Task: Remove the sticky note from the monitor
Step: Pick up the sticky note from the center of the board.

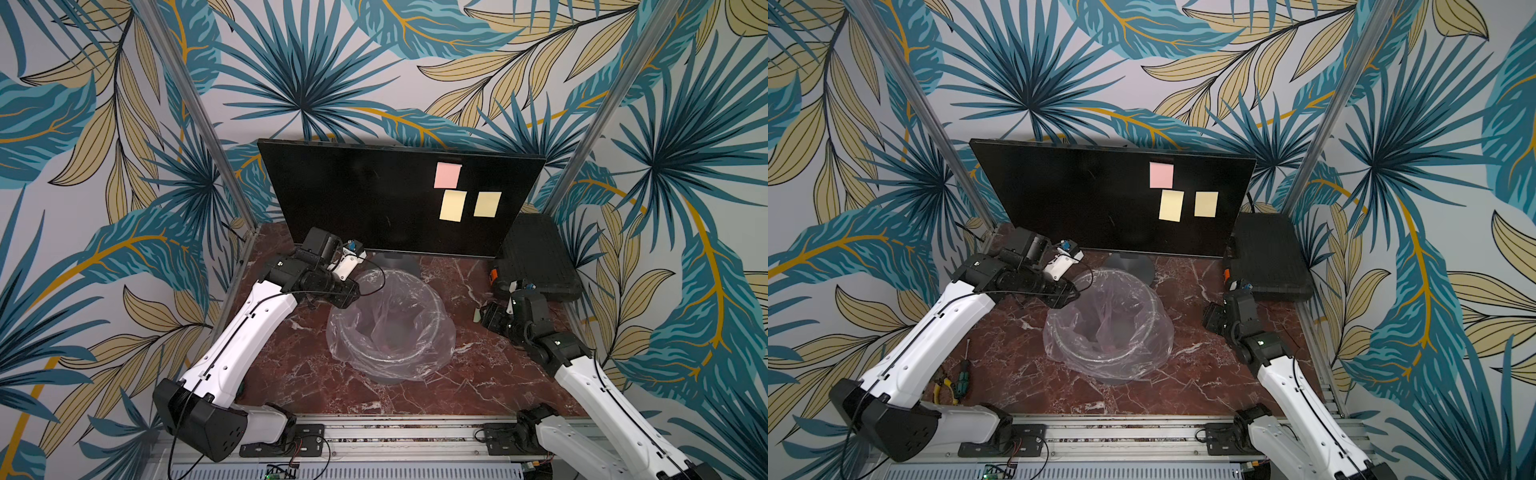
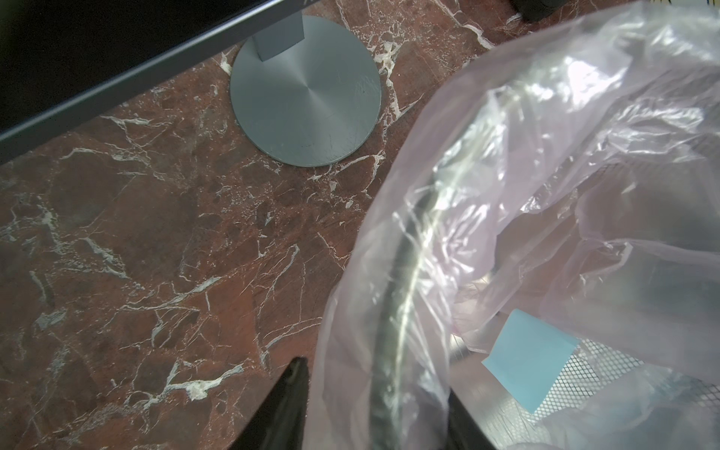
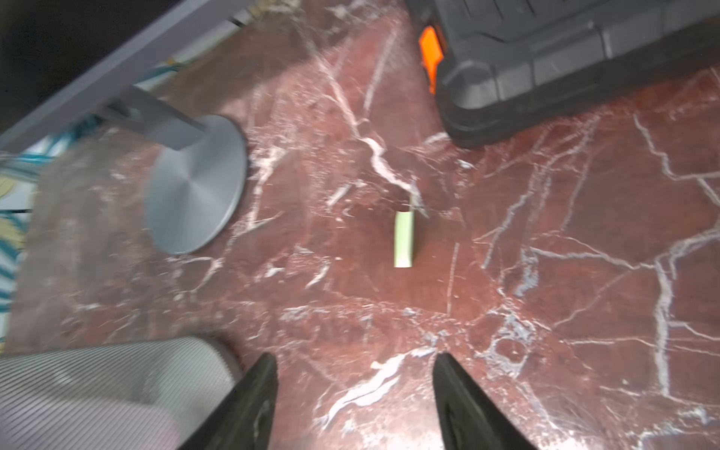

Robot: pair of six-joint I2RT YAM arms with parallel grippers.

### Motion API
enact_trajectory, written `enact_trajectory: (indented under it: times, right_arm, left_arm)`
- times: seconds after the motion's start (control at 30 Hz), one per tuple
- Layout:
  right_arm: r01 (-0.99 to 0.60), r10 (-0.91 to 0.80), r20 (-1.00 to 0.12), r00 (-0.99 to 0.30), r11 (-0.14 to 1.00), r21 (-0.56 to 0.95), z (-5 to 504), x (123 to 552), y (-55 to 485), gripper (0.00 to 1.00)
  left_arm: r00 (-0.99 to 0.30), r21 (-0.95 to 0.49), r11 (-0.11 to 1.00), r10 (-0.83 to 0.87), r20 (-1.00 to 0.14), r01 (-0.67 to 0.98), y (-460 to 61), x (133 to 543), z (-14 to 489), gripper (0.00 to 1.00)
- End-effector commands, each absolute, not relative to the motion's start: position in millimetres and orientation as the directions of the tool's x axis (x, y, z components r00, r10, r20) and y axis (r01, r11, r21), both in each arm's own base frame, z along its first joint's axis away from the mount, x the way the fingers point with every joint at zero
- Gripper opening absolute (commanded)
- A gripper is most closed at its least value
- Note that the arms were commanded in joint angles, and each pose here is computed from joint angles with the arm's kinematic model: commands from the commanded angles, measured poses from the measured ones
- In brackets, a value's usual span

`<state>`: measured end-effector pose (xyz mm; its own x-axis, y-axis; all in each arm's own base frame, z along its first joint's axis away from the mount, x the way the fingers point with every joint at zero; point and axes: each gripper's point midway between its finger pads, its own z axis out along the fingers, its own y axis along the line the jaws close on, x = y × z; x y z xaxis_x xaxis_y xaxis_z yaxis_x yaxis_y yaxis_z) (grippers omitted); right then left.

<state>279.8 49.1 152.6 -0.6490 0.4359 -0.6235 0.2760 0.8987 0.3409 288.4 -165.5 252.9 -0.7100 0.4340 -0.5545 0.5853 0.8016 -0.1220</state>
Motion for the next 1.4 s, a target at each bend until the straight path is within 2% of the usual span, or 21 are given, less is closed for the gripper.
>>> enact_trajectory:
  times: [0.0, 0.47, 0.5, 0.57, 0.73, 0.8, 0.9, 1.0, 1.07, 1.37]
  right_arm:
    - [0.332, 0.441, -0.657, -0.612, 0.897, 0.293, 142, 294, 37, 0.63]
    - [0.423, 0.421, -0.655, -0.627, 0.89, 0.168, 97, 335, 25, 0.53]
    - [0.421, 0.419, -0.651, -0.633, 0.892, 0.165, 95, 338, 26, 0.51]
    - [0.419, 0.412, -0.645, -0.643, 0.895, 0.154, 89, 346, 27, 0.42]
    - [0.424, 0.416, -0.644, -0.642, 0.892, 0.154, 78, 361, 26, 0.39]
    - [0.429, 0.416, -0.643, -0.643, 0.891, 0.147, 75, 362, 25, 0.32]
    - [0.432, 0.41, -0.646, -0.644, 0.892, 0.136, 70, 362, 23, 0.27]
    - [0.435, 0.412, -0.65, -0.638, 0.89, 0.137, 70, 358, 21, 0.09]
    - [0.432, 0.414, -0.66, -0.627, 0.89, 0.147, 76, 355, 21, 0.0]
    - [0.348, 0.393, -0.694, -0.603, 0.913, 0.214, 129, 318, 24, 0.0]
  left_arm:
    - [-0.674, -0.101, 0.798, 0.425, -0.604, 0.594, -165, 290, 272, 0.47]
    - [-0.672, -0.099, 0.798, 0.426, -0.606, 0.595, -165, 291, 273, 0.47]
    - [-0.673, -0.099, 0.798, 0.426, -0.604, 0.594, -165, 291, 272, 0.47]
    - [-0.675, -0.1, 0.799, 0.427, -0.602, 0.594, -165, 291, 271, 0.47]
    - [-0.673, -0.093, 0.8, 0.429, -0.602, 0.593, -165, 292, 271, 0.47]
    - [-0.673, -0.093, 0.8, 0.43, -0.602, 0.593, -165, 292, 271, 0.47]
    - [-0.673, -0.092, 0.8, 0.43, -0.602, 0.593, -164, 292, 271, 0.47]
    - [-0.675, -0.09, 0.801, 0.43, -0.6, 0.591, -164, 292, 271, 0.47]
    - [-0.674, -0.089, 0.801, 0.431, -0.6, 0.591, -164, 292, 271, 0.47]
    - [-0.675, -0.091, 0.802, 0.429, -0.6, 0.591, -164, 292, 271, 0.47]
